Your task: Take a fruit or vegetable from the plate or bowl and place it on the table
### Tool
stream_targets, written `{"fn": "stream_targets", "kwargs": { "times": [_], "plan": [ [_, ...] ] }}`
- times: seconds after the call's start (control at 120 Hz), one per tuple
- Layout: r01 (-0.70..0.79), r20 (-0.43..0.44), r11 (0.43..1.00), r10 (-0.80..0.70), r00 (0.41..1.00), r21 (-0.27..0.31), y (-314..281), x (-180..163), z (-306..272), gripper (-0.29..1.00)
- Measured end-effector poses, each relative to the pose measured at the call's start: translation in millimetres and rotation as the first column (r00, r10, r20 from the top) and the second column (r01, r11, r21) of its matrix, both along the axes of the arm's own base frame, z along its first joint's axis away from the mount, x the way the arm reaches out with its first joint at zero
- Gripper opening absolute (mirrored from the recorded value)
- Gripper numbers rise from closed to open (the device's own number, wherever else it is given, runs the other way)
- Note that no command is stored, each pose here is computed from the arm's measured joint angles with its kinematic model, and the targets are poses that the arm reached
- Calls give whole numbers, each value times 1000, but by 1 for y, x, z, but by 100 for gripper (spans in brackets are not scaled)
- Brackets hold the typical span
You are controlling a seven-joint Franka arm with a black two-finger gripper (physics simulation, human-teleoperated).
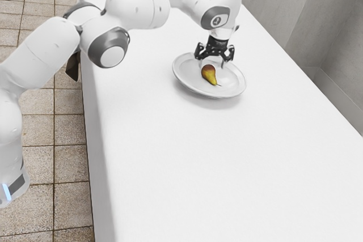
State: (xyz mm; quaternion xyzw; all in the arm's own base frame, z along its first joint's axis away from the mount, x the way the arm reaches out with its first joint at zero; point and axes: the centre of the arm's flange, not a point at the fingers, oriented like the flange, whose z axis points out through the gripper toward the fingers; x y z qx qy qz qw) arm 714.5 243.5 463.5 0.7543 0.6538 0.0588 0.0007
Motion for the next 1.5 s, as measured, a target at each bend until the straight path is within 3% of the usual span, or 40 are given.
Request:
{"fn": "stream_targets", "kwargs": {
  "times": [0.625, 0.917, 1.35, 1.5],
  "plan": [
    [-129, 12, 991, 130, 991, -27, 11, 7, -31, 70],
    [-154, 14, 988, 155, 988, -30, 11, 7, -31, 32],
    [-180, 67, 984, 181, 981, -11, 15, 5, 4, 29],
    [-127, 128, 992, 127, 984, -13, -28, 10, 51, 29]
  ]
}}
